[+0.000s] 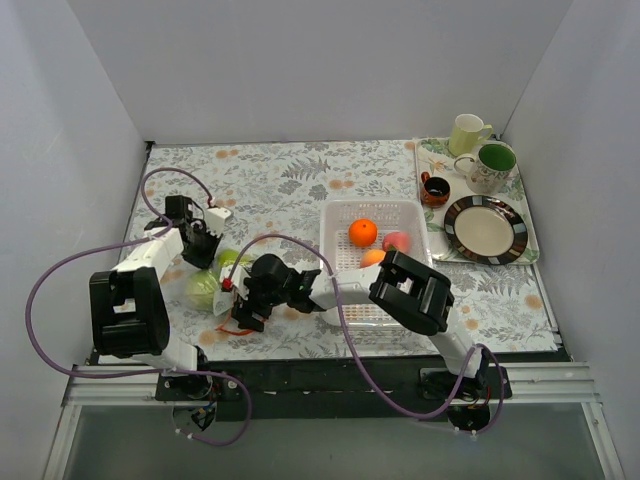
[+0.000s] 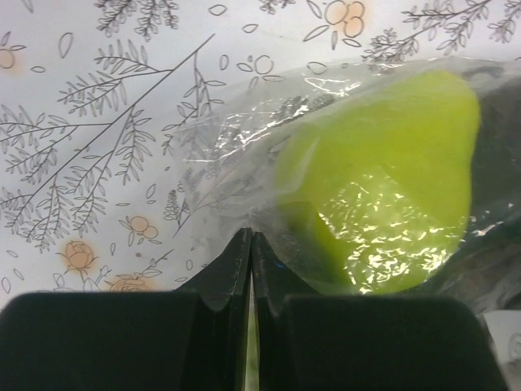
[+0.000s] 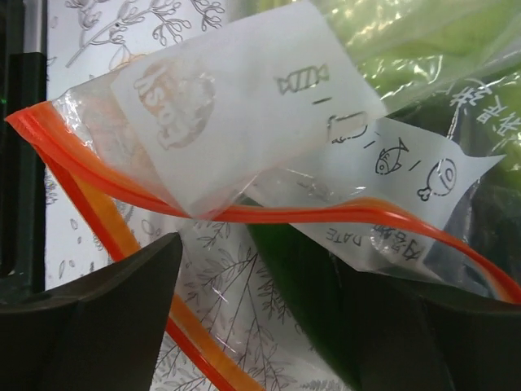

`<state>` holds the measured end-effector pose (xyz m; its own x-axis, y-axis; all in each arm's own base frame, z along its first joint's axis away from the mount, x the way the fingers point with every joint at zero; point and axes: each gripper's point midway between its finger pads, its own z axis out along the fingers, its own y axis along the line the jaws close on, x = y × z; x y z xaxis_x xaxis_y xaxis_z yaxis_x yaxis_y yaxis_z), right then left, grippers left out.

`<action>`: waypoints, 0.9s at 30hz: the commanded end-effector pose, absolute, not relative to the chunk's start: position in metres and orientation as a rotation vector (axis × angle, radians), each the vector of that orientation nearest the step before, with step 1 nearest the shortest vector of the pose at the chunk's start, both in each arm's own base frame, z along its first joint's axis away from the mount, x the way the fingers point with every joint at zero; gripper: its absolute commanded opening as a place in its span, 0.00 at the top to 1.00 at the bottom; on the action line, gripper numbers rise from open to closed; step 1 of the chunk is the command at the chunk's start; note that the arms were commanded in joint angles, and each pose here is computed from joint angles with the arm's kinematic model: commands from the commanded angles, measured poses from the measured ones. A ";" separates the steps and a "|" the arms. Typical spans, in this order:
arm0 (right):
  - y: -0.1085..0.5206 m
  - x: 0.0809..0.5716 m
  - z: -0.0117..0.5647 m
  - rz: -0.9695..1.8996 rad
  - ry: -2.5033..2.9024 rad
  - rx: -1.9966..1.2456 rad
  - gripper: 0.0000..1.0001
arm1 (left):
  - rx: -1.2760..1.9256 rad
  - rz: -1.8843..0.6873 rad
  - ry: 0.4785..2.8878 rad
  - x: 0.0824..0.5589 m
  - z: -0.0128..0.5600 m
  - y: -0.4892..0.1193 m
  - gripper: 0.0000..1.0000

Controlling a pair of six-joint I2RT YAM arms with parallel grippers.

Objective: Open the zip-top bag and remove the fake food

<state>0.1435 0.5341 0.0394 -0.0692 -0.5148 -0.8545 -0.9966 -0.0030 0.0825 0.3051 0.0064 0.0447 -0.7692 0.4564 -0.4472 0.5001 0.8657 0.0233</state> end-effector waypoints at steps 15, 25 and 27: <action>0.516 0.161 0.093 0.895 1.681 -1.405 0.99 | 0.703 -0.010 2.549 0.333 0.066 0.010 1.00; 0.488 0.167 0.114 0.817 1.767 -1.310 0.99 | 0.582 -0.016 2.520 0.372 0.093 0.009 1.00; 0.491 0.172 0.108 0.794 1.817 -1.289 0.99 | 0.575 -0.031 2.522 0.365 0.094 0.007 1.00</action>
<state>0.1719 0.4951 0.1162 -0.1381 -0.4503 -0.8821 -0.9687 0.2469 0.0256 0.3597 0.0098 0.0759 -0.7739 0.4224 -0.4719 0.4313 0.8971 0.0958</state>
